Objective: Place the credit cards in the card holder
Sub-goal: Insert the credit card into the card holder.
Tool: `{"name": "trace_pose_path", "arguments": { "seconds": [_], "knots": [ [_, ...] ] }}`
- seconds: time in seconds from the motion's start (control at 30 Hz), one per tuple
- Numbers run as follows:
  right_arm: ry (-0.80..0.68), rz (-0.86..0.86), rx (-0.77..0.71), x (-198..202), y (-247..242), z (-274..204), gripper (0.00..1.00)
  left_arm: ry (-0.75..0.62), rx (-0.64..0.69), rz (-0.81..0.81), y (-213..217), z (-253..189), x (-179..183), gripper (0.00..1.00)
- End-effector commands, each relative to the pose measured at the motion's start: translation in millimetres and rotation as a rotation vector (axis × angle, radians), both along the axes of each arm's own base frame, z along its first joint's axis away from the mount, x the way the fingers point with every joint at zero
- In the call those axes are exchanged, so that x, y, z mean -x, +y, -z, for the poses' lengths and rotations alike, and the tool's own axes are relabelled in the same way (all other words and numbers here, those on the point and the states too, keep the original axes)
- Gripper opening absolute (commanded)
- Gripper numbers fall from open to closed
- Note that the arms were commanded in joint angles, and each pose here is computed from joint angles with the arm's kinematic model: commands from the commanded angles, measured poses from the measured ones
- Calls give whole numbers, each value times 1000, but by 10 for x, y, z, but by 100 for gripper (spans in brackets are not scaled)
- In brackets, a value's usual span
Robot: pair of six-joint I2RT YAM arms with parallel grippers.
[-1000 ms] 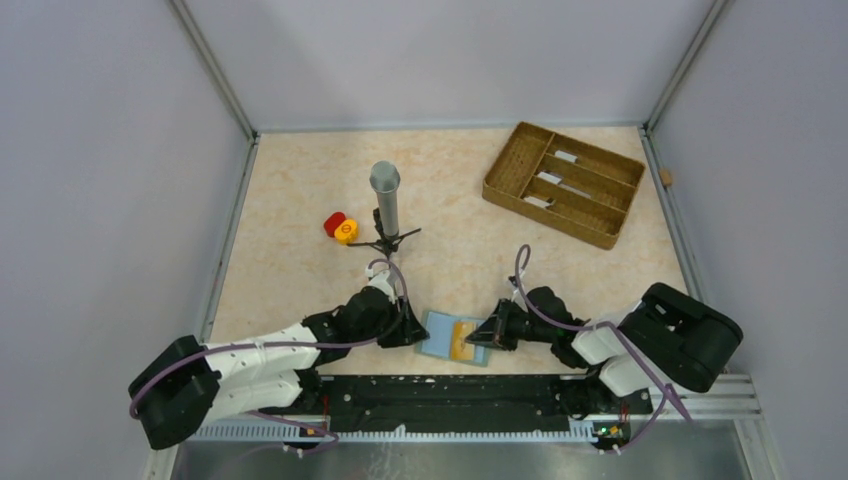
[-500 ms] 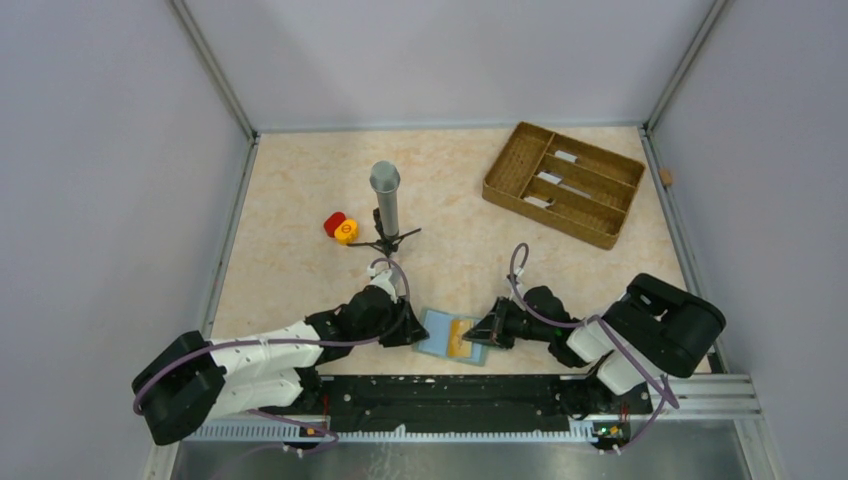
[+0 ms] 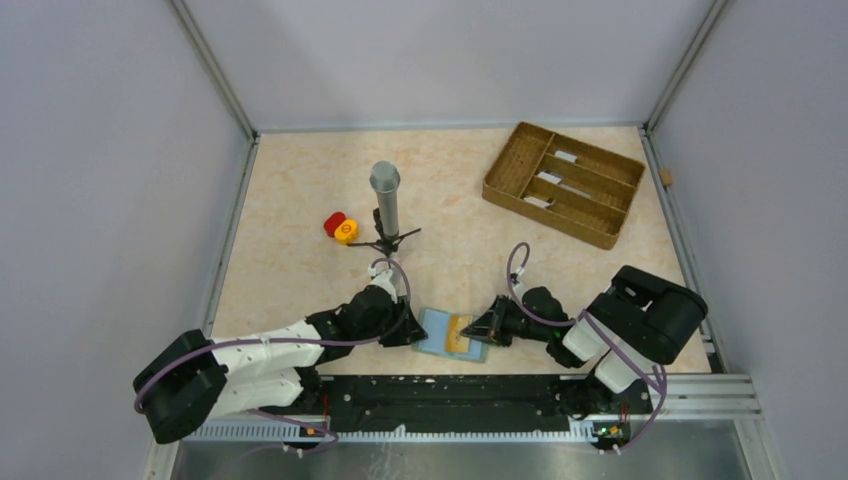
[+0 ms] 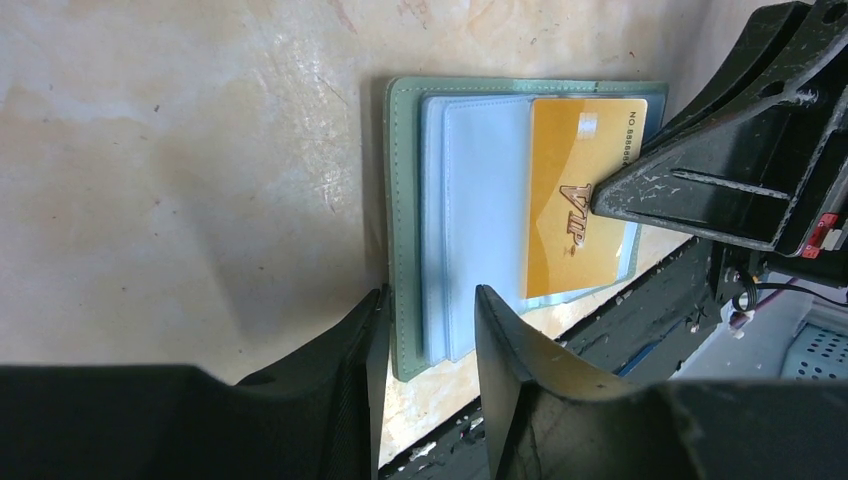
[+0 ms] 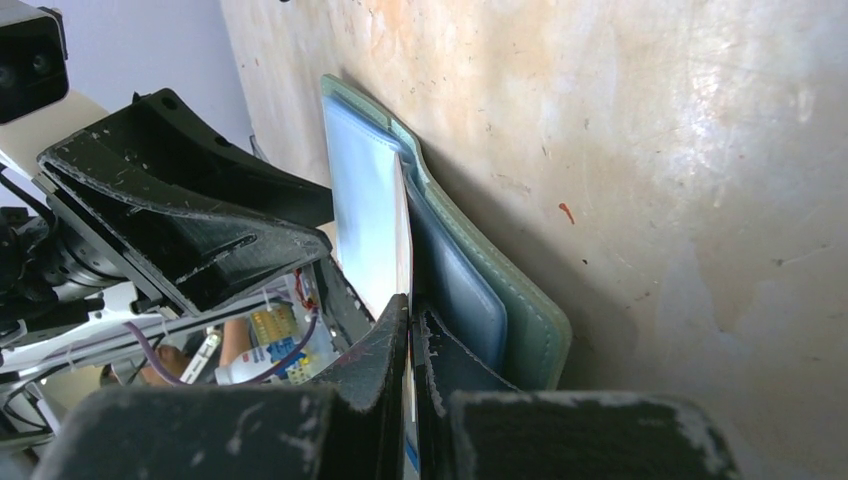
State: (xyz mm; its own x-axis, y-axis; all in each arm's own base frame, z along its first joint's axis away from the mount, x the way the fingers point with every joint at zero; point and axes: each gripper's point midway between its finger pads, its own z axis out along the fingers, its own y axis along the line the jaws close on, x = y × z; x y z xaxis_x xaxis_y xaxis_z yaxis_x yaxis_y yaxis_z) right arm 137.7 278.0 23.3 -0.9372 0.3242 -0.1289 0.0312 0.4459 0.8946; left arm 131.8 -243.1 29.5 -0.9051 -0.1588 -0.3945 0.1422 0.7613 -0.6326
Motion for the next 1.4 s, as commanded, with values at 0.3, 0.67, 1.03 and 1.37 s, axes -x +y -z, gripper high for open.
{"name": "trace_pose_path", "arguments": {
  "seconds": [0.3,0.67,1.03,1.37],
  "knots": [
    [24,-33,-26,80,130,31,0,2,-21,13,-5,25,2,37],
    [127,-39,26,221,57,139,0,11,-34,-4,15,56,-9,27],
    [111,-64,46,137,235,175,0,10,-13,9,-21,17,4,27],
    [53,-57,240,28,150,180,24,17,19,-2,-34,11,20,13]
  ]
}}
